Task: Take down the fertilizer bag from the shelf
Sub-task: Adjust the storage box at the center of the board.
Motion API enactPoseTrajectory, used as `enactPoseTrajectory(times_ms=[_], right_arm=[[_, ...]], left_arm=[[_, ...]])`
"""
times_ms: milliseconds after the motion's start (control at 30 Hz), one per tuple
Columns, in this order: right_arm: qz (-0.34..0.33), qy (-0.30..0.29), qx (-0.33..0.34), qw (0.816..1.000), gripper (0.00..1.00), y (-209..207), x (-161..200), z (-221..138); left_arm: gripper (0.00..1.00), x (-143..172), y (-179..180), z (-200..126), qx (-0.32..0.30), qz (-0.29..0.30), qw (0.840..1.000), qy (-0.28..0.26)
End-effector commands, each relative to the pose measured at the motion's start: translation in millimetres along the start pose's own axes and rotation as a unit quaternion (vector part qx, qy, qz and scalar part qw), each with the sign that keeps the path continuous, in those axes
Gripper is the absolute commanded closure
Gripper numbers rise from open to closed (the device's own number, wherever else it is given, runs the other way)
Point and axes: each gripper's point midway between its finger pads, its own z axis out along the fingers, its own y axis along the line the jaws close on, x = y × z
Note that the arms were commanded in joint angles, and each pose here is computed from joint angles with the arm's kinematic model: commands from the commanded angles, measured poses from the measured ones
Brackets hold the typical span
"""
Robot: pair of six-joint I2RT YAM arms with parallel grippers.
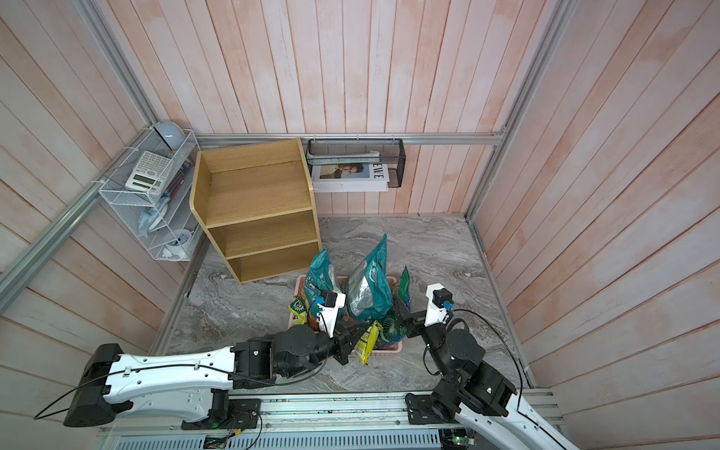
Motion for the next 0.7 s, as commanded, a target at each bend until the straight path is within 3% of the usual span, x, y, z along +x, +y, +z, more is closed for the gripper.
enactPoseTrajectory(times_ms=[0,400,667], right_arm=[[0.000,-0.002,-0.004,1.000,0.02,0.9,0.9,-1.3],[0.000,0.000,-0.005,1.000,0.02,1.0,1.6,-1.3],[0.003,-0.003,-0.005,1.000,0.02,0.2,0.6,-3.0]], left_arm=[[1.00,34.5,18.0,8.1,-0.024,-0.023,0.998,0.044],[1.00,81.2,33.8,41.3,-0.038,-0.047,0.993,0.097],[1.00,82.5,67.4,79.5,-0.068,-0.084,0.989,0.101]])
